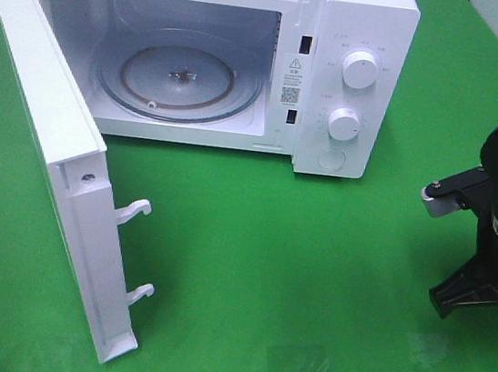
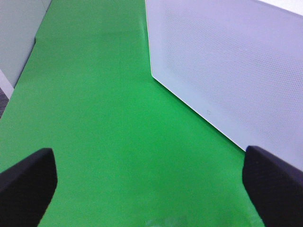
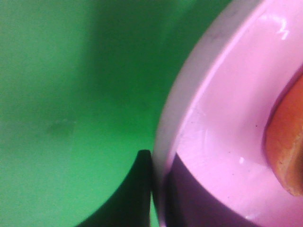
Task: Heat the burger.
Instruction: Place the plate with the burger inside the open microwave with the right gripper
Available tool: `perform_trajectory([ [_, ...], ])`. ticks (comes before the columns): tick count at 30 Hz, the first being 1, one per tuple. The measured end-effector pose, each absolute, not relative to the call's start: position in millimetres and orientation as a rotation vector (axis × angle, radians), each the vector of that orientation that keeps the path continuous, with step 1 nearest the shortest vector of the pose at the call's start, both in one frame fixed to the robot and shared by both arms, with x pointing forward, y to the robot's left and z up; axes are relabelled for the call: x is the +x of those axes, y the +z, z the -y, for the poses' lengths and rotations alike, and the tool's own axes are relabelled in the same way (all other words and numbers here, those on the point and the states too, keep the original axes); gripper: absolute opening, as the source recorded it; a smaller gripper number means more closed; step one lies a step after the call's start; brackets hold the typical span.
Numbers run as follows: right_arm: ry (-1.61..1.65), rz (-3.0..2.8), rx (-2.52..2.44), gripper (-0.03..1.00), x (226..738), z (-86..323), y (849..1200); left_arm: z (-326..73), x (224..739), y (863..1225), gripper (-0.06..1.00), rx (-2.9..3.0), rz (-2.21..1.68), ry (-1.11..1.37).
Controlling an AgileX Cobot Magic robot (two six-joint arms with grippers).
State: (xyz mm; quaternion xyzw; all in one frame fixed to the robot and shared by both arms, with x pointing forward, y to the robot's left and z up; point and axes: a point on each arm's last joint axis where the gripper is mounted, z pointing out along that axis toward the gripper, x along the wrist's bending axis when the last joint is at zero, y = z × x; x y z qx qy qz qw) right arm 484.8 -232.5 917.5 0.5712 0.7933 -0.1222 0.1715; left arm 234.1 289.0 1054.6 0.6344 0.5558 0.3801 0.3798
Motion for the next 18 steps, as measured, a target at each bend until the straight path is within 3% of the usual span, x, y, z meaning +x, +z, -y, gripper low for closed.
perform_trajectory([
  [18,-0.209,-2.335,1.407,0.04,419.2,216.3,945.1,-289.0,234.1,1054.6,0.99,1.62,-1.419,0.971],
])
